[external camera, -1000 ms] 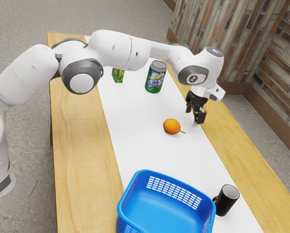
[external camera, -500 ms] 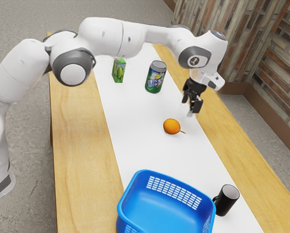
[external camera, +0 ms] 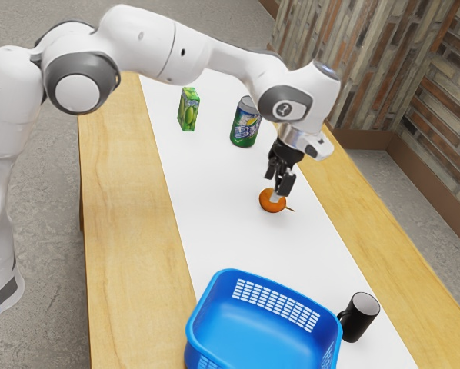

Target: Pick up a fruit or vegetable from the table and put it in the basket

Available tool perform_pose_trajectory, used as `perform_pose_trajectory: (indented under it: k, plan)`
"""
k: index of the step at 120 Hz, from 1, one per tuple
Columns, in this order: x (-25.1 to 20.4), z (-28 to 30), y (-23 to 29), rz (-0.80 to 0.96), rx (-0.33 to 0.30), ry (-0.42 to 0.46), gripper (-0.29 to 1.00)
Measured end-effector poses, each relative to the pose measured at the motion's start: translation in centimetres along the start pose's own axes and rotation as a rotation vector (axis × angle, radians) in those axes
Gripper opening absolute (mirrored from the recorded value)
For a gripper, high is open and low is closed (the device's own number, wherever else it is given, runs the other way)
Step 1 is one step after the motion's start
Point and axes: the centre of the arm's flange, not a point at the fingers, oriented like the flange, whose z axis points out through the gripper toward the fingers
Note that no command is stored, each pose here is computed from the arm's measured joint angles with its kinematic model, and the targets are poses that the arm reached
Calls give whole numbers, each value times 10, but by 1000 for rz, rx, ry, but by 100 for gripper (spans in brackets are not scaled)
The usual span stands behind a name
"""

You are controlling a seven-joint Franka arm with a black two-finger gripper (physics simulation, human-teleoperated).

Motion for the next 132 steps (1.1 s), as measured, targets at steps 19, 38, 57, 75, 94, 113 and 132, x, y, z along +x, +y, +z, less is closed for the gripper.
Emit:
perform_pose_trajectory:
  k: [19, 38, 57, 75, 94, 113, 132]
  plan:
    - [15, 26, -6, -7, -9, 33, 68]
    - [21, 41, -18, -20, -9, 46, 68]
    - [21, 42, -22, -21, -9, 50, 65]
    - [19, 39, -26, -24, -8, 39, 50]
    - [18, 14, -22, -14, -4, 24, 45]
    - [11, -41, 4, 26, 0, 45, 44]
    - [-19, -117, 81, 139, 16, 117, 45]
